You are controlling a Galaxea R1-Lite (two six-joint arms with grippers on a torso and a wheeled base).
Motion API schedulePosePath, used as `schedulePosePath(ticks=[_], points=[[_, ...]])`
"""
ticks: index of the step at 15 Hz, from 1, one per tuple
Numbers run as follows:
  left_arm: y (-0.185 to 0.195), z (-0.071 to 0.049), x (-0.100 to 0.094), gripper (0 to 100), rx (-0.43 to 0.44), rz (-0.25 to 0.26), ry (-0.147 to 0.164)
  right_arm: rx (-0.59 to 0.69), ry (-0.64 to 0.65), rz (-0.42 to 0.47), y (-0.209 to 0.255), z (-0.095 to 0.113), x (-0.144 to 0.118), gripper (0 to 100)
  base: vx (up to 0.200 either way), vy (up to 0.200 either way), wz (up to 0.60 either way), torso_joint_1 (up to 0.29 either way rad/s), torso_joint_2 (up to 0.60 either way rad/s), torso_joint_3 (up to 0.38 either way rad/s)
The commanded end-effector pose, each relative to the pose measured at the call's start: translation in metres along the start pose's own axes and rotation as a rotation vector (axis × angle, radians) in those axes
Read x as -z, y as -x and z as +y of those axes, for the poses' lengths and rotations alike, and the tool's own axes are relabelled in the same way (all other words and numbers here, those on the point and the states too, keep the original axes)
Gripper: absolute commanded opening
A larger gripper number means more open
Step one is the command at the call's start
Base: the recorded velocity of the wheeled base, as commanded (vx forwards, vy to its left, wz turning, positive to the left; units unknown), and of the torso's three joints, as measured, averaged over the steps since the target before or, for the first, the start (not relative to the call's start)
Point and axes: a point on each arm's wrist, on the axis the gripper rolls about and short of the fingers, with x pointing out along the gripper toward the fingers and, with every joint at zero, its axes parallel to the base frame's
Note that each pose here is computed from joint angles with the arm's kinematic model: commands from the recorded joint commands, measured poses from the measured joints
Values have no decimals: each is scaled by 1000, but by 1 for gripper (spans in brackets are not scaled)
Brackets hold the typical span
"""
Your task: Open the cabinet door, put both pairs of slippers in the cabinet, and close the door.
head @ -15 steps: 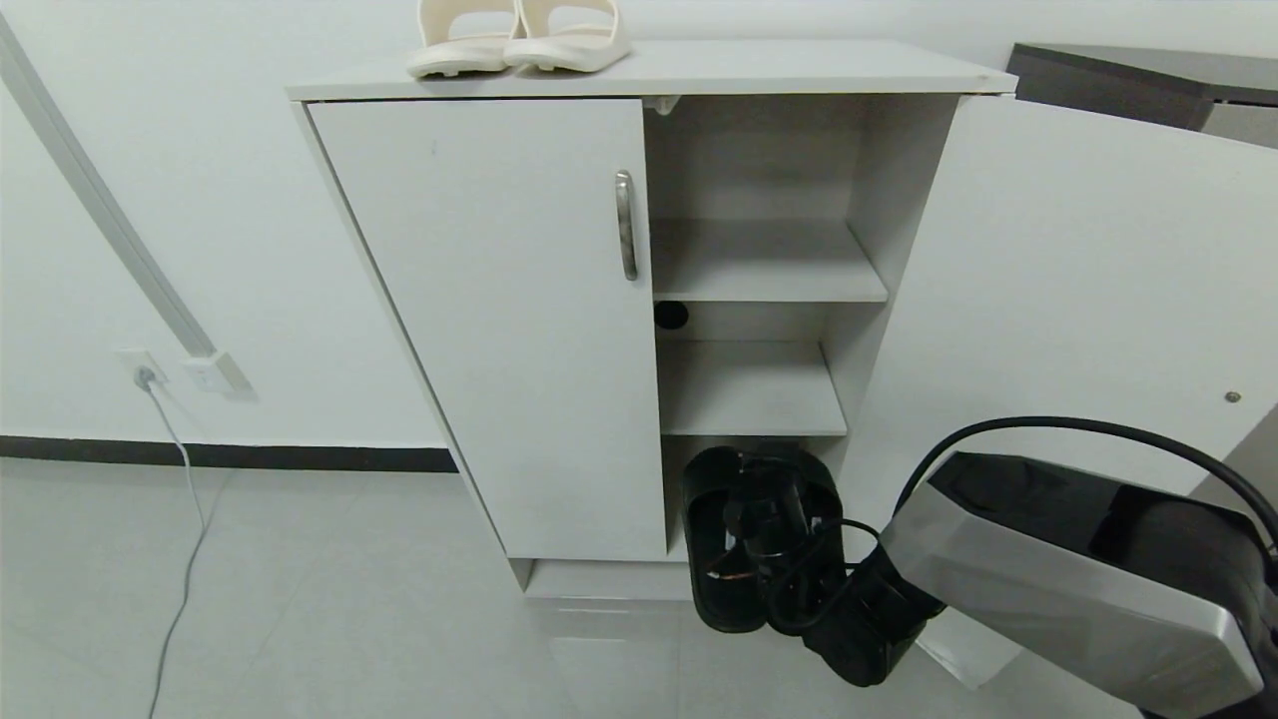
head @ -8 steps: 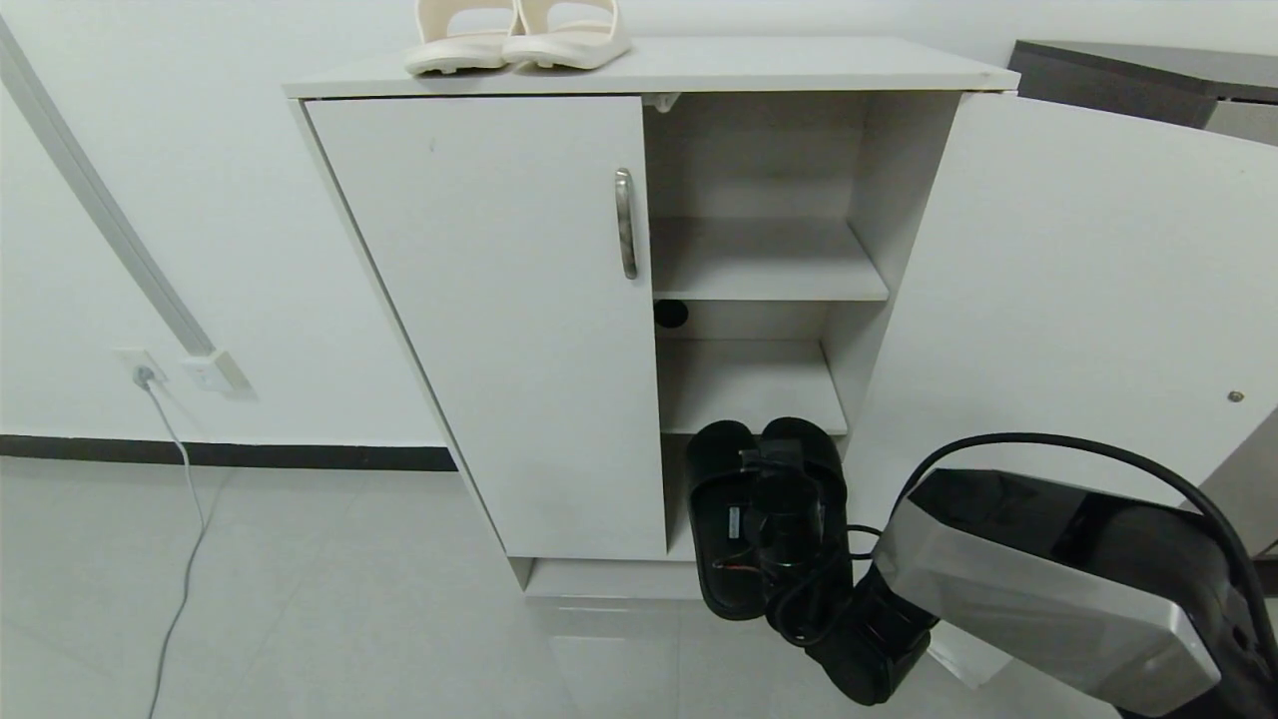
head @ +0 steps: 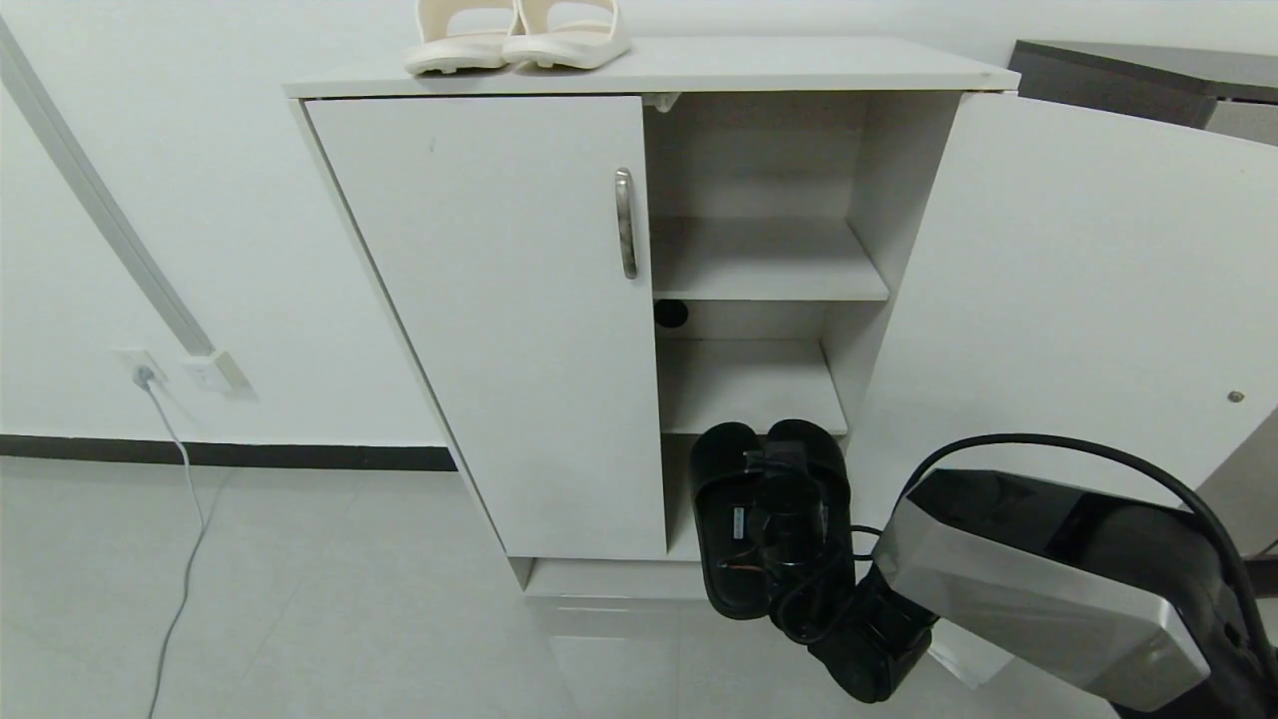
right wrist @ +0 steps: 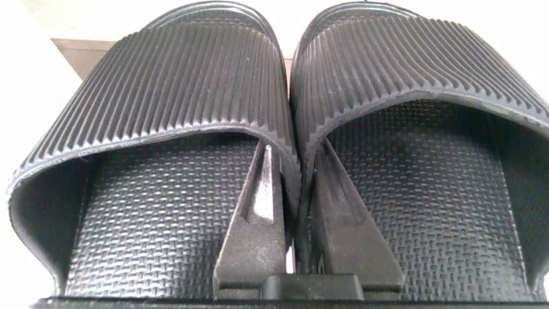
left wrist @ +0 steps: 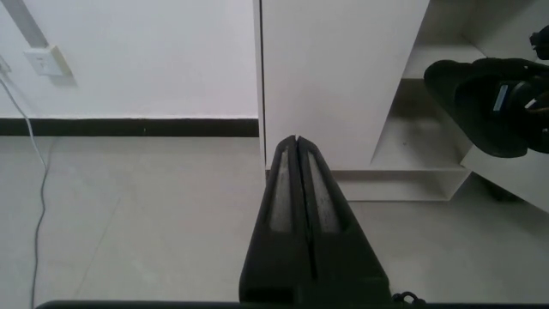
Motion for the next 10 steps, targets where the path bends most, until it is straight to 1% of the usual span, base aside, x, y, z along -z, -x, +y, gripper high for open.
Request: schedulePosePath(ticks=[1,10], points=[[0,0,0,0,-1,1,0,-1,0,0,0,0,0,0,200,0,0,2,2,7],[0,0,0,0,-1,1,0,0,1,1,0,0,0,0,200,0,0,1,1,1]])
